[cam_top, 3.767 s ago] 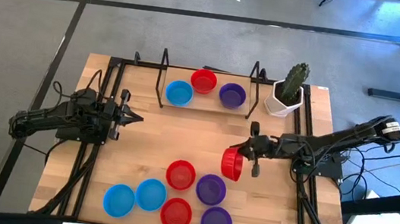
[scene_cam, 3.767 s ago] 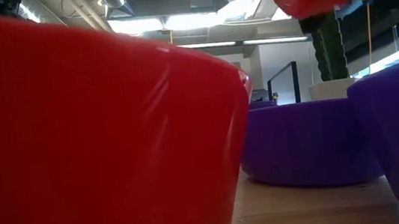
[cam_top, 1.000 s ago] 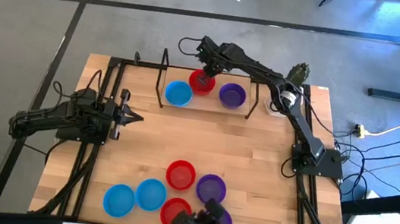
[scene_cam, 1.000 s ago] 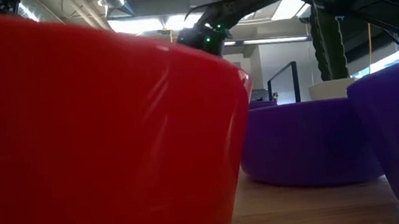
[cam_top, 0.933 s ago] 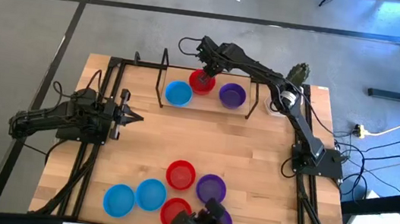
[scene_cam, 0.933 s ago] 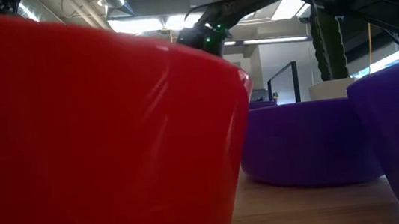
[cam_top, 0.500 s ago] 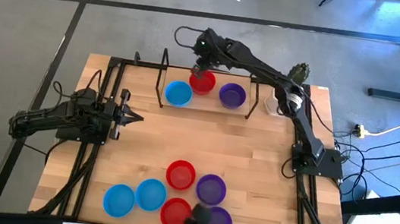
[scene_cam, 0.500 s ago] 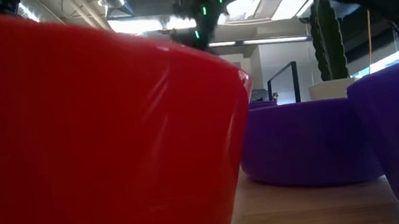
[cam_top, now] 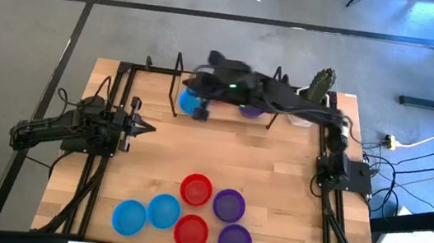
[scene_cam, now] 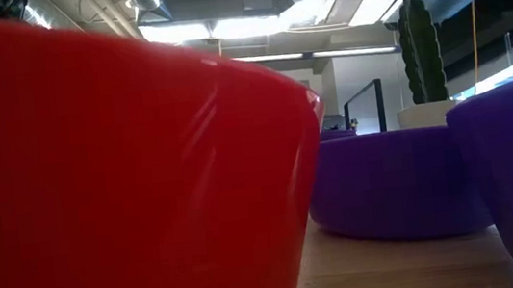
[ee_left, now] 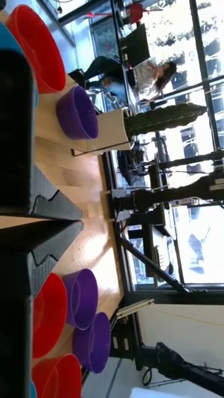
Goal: Pick & Place Mini bowls
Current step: Stack the purple bowl on top of the purple bowl on the shelf
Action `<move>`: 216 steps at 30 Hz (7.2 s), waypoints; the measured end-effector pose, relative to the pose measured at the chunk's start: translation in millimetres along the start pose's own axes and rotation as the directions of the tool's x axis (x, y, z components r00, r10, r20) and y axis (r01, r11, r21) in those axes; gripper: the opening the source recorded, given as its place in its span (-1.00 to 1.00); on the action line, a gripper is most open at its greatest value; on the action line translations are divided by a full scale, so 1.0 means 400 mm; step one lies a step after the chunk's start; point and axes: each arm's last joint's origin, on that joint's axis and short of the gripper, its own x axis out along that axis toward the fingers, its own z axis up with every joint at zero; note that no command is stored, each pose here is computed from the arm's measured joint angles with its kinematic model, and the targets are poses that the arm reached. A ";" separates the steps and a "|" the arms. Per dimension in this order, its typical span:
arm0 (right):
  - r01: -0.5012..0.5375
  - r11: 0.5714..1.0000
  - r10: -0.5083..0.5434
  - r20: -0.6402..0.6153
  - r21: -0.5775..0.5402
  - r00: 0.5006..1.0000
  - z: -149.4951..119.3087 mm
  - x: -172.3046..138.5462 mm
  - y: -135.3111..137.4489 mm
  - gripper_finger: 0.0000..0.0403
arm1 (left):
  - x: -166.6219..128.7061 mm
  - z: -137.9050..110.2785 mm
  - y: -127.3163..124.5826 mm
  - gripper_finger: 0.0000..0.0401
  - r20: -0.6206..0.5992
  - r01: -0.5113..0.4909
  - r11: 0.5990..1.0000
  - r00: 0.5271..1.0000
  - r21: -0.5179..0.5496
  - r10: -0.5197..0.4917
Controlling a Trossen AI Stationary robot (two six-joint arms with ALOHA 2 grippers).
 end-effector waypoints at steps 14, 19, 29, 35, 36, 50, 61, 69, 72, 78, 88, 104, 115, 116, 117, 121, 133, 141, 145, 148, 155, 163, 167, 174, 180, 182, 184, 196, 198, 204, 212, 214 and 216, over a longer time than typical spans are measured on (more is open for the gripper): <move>-0.256 0.965 0.253 -0.054 -0.056 0.966 -0.010 -0.351 0.107 -0.99 | 0.000 0.000 0.000 -0.98 0.001 0.000 1.000 1.000 0.025 0.000; -0.254 0.965 0.259 0.070 -0.070 0.963 -0.108 -0.460 0.123 -0.99 | 0.000 0.000 0.000 -0.96 0.001 0.000 1.000 1.000 0.017 0.000; -0.369 0.928 0.308 0.452 0.051 0.838 -0.449 -0.500 0.204 -0.98 | 0.000 0.002 0.000 -0.99 0.008 -0.001 1.000 1.000 0.020 0.001; -0.431 0.902 0.365 0.473 0.035 0.802 -0.580 -0.461 0.269 -0.98 | 0.000 0.002 0.000 -0.96 0.008 -0.001 1.000 1.000 0.019 0.001; -0.462 0.887 0.399 0.502 0.002 0.767 -0.598 -0.457 0.280 -0.98 | 0.000 0.002 0.000 -0.96 0.008 -0.001 1.000 1.000 0.018 0.001; -0.451 0.892 0.392 0.549 -0.031 0.738 -0.727 -0.448 0.304 -0.98 | 0.000 0.001 0.000 -0.96 0.004 0.000 1.000 1.000 0.017 0.000; -0.380 0.924 0.313 0.488 0.041 0.815 -0.744 -0.435 0.293 -0.98 | 0.000 0.001 0.000 -0.97 0.004 -0.001 1.000 1.000 0.018 0.001; -0.391 0.919 0.320 0.475 0.056 0.819 -0.747 -0.434 0.295 -0.97 | 0.000 0.002 0.000 -0.98 0.009 -0.002 1.000 1.000 0.020 0.001; -0.391 0.919 0.320 0.475 0.055 0.820 -0.748 -0.434 0.295 -0.97 | 0.000 0.002 0.000 -0.99 0.008 -0.001 1.000 1.000 0.020 0.001; -0.392 0.918 0.321 0.474 0.055 0.820 -0.748 -0.433 0.295 -0.92 | 0.000 0.001 0.000 -0.96 0.002 0.000 1.000 1.000 0.018 0.000; -0.392 0.918 0.321 0.473 0.057 0.820 -0.748 -0.433 0.295 -0.91 | 0.000 0.002 0.000 -0.99 0.009 -0.001 1.000 1.000 0.020 0.001; -0.416 0.906 0.332 0.476 0.081 0.814 -0.748 -0.434 0.296 -0.91 | 0.000 0.002 0.000 -0.99 0.008 -0.001 1.000 1.000 -0.001 0.001; -0.411 0.910 0.339 0.470 0.055 0.815 -0.749 -0.433 0.297 -0.91 | 0.000 0.007 0.001 -0.98 0.028 -0.004 1.000 1.000 0.008 0.004; -0.415 0.908 0.341 0.467 0.062 0.816 -0.750 -0.433 0.297 -0.91 | 0.000 0.007 0.001 -0.98 0.027 -0.004 1.000 1.000 0.008 0.004; -0.419 0.905 0.343 0.463 0.069 0.817 -0.751 -0.433 0.298 -0.91 | 0.000 0.006 0.001 -0.98 0.025 -0.004 1.000 1.000 0.006 0.004; -0.422 0.904 0.344 0.460 0.074 0.818 -0.752 -0.432 0.298 -0.91 | 0.000 0.006 0.001 -0.96 0.023 -0.003 1.000 1.000 0.006 0.003; -0.422 0.904 0.348 0.453 0.071 0.821 -0.754 -0.432 0.299 -0.91 | 0.000 0.007 0.001 -0.98 0.028 -0.004 1.000 1.000 0.008 0.004; -0.420 0.905 0.347 0.453 0.068 0.821 -0.754 -0.432 0.299 -0.91 | 0.000 0.007 0.001 -0.98 0.027 -0.004 1.000 1.000 0.008 0.004; -0.421 0.904 0.347 0.453 0.072 0.821 -0.754 -0.432 0.299 -0.91 | 0.000 0.007 0.001 -0.99 0.027 -0.004 1.000 1.000 0.008 0.004; -0.422 0.904 0.347 0.453 0.073 0.821 -0.754 -0.432 0.299 -0.91 | 0.000 0.007 0.001 -0.98 0.027 -0.004 1.000 1.000 0.008 0.004; -0.422 0.904 0.350 0.447 0.070 0.823 -0.755 -0.431 0.300 -0.91 | 0.000 0.007 0.001 -0.98 0.029 -0.004 1.000 1.000 0.009 0.004; -0.424 0.903 0.350 0.447 0.074 0.823 -0.755 -0.431 0.300 -0.91 | 0.000 0.007 0.001 -0.97 0.029 -0.004 1.000 1.000 0.009 0.004; -0.424 0.903 0.350 0.447 0.074 0.823 -0.755 -0.431 0.300 -0.91 | 0.000 0.007 0.001 -0.95 0.029 -0.004 1.000 1.000 0.009 0.004; -0.424 0.903 0.350 0.447 0.074 0.823 -0.755 -0.431 0.300 -0.91 | 0.000 0.007 0.001 -0.98 0.029 -0.004 1.000 1.000 0.008 0.004; -0.422 0.904 0.350 0.447 0.071 0.823 -0.755 -0.431 0.300 -0.91 | 0.000 0.007 0.001 -0.99 0.026 -0.004 1.000 1.000 0.018 0.003; -0.422 0.904 0.350 0.447 0.071 0.823 -0.755 -0.431 0.300 -0.91 | 0.000 0.005 0.001 -0.98 0.021 -0.003 1.000 1.000 0.023 0.003; -0.422 0.904 0.350 0.447 0.070 0.823 -0.755 -0.431 0.300 -0.91 | 0.000 0.005 0.001 -0.97 0.021 -0.004 1.000 1.000 0.023 0.003; -0.399 0.913 0.326 0.441 0.082 0.836 -0.756 -0.430 0.298 -0.91 | 0.000 0.005 0.001 -0.99 0.022 -0.003 1.000 1.000 0.005 0.003; -0.402 0.911 0.326 0.440 0.088 0.836 -0.756 -0.430 0.298 -0.91 | 0.000 0.005 0.001 -0.97 0.022 -0.003 1.000 1.000 0.003 0.003; -0.406 0.909 0.326 0.441 0.097 0.836 -0.756 -0.430 0.298 -0.91 | 0.000 0.006 0.001 -0.97 0.022 -0.003 1.000 1.000 0.012 0.003; -0.390 0.919 0.328 0.438 0.059 0.837 -0.756 -0.430 0.298 -0.91 | 0.000 0.006 0.001 -0.99 0.022 -0.004 0.999 1.000 0.040 0.003; -0.388 0.920 0.325 0.440 0.060 0.837 -0.756 -0.430 0.298 -0.91 | 0.000 0.006 0.001 -0.97 0.022 -0.004 0.999 1.000 0.032 0.003; -0.379 0.923 0.313 0.437 0.069 0.843 -0.756 -0.430 0.297 -0.91 | 0.000 0.006 0.001 -0.96 0.022 -0.003 1.000 1.000 0.016 0.003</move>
